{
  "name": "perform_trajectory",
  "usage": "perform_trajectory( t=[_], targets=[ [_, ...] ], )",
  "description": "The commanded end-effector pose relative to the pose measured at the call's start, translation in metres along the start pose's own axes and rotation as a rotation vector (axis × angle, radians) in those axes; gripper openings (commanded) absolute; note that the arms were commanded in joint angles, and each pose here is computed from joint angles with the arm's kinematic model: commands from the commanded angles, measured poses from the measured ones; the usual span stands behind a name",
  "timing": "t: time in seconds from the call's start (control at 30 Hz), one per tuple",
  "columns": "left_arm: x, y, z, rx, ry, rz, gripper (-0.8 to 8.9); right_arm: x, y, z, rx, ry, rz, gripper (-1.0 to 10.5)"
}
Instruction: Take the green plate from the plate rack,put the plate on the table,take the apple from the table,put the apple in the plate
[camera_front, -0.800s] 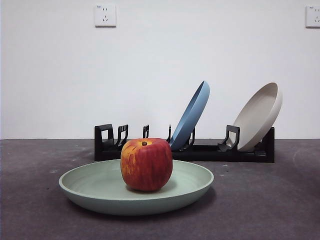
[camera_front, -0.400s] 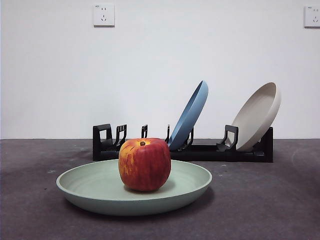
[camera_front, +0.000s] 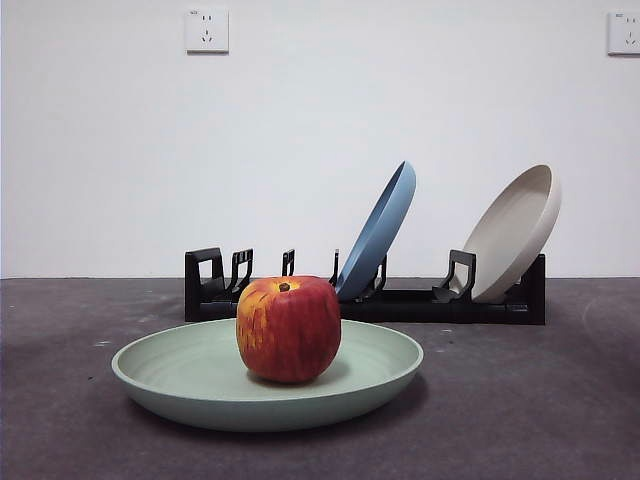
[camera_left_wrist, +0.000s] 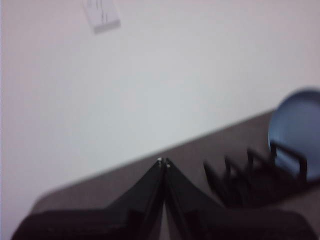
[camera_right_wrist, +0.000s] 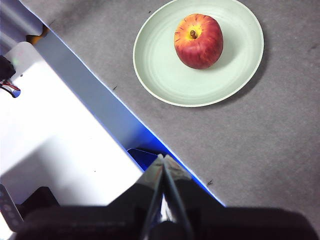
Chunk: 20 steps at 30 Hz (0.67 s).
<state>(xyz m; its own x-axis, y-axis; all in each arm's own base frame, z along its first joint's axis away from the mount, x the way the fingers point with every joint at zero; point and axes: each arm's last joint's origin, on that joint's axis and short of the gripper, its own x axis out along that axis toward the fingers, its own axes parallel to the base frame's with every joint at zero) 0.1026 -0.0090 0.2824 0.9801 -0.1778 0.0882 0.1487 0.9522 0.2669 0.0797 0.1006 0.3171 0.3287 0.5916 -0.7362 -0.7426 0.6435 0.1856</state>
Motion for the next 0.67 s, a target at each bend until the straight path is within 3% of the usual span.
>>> perform_trajectory(
  t=[0.03,0.27,0.67],
  targets=[
    [-0.009,-0.008,-0.034,-0.044,0.014,0.015,-0.03,0.001,0.000,-0.001,0.005,0.005,-0.001,0.0],
    [-0.017,-0.020,-0.086,-0.089,0.045,0.040,-0.03,0.001,0.000,-0.001,0.004,0.005,-0.001,0.0],
    [-0.018,-0.030,-0.125,-0.193,0.217,0.011,-0.03,0.001,0.000,-0.001,0.005,0.005,-0.001,0.0]
  ],
)
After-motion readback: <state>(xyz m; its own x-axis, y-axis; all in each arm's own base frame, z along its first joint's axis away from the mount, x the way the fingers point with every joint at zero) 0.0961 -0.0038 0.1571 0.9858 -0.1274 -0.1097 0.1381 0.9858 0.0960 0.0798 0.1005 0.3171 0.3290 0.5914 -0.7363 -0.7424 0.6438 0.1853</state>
